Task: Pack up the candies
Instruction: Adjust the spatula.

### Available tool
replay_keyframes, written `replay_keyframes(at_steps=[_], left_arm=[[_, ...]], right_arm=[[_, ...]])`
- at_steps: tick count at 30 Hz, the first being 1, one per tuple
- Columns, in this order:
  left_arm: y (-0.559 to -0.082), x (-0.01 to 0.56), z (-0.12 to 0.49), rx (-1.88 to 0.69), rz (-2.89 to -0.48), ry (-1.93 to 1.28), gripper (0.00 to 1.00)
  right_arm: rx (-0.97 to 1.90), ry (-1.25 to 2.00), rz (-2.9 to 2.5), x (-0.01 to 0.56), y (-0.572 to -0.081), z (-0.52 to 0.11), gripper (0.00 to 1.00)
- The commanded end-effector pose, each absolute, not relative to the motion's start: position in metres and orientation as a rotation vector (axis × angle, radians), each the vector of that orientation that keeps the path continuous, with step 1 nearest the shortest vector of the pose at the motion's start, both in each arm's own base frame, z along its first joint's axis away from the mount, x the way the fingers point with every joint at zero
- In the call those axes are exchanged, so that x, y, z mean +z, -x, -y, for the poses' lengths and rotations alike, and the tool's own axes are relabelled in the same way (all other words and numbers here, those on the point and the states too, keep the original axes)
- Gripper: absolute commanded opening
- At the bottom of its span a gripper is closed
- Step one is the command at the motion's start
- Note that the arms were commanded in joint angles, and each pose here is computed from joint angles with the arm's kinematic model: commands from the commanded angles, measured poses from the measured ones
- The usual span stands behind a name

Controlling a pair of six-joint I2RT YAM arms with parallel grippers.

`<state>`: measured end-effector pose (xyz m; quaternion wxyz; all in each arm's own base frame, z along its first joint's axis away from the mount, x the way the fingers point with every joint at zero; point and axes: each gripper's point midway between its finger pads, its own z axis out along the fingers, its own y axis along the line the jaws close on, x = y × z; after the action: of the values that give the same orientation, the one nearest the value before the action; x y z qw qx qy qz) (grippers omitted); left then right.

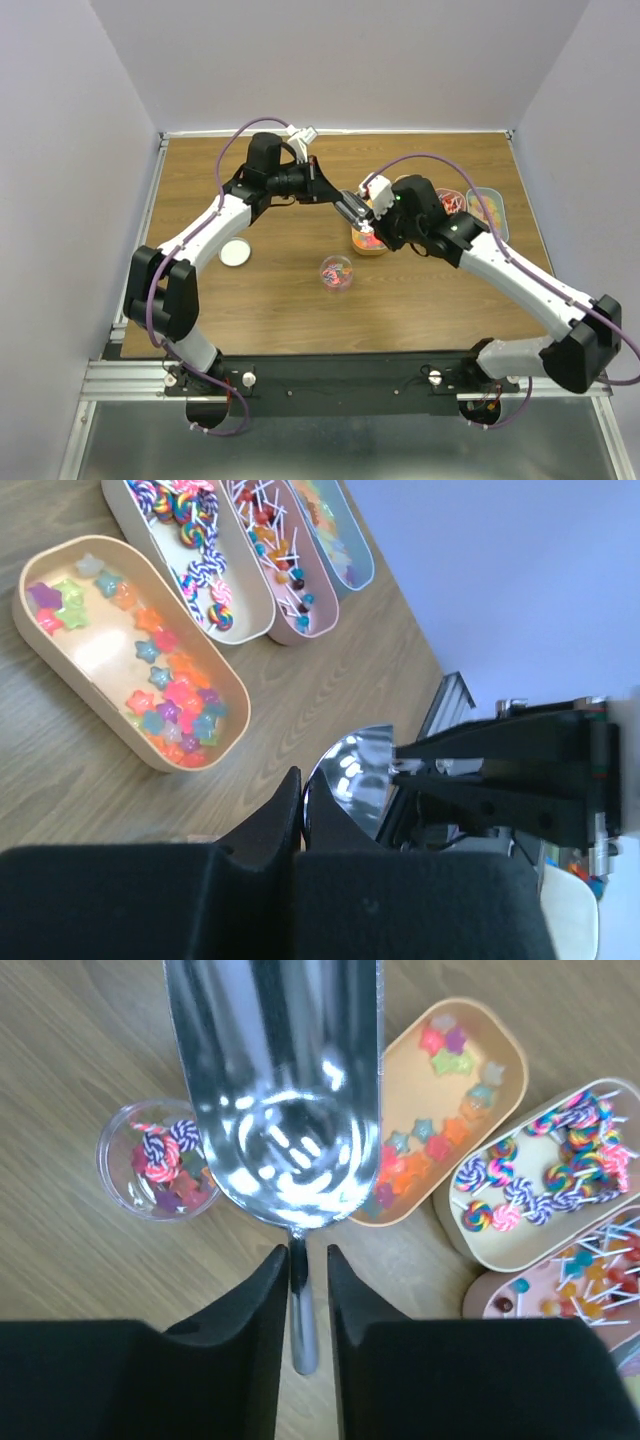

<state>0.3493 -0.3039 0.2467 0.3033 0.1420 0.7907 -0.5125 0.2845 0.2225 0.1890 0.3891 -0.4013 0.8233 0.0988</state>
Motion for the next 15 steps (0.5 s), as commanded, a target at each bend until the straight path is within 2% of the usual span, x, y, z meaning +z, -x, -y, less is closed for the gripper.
replay_keyframes(at_steps=[1, 7, 15], left_arm=[[-0.333, 0.242, 0.306, -1.554, -2.124, -0.382, 0.0], [-0.334, 0.244, 0.299, -1.703, -2.139, -0.282, 0.0], [-0.324, 0.257, 0.295, -1.943, -2.126, -0.126, 0.0]], right_arm=[[0.318, 0.899, -1.942, 0.227, -0.286, -0.229, 0.45], [0.359, 0.825, -1.87, 0.247, -0.276, -0.222, 0.68], [0.393, 0.85, -1.843, 0.246, -0.268, -0.224, 0.69]])
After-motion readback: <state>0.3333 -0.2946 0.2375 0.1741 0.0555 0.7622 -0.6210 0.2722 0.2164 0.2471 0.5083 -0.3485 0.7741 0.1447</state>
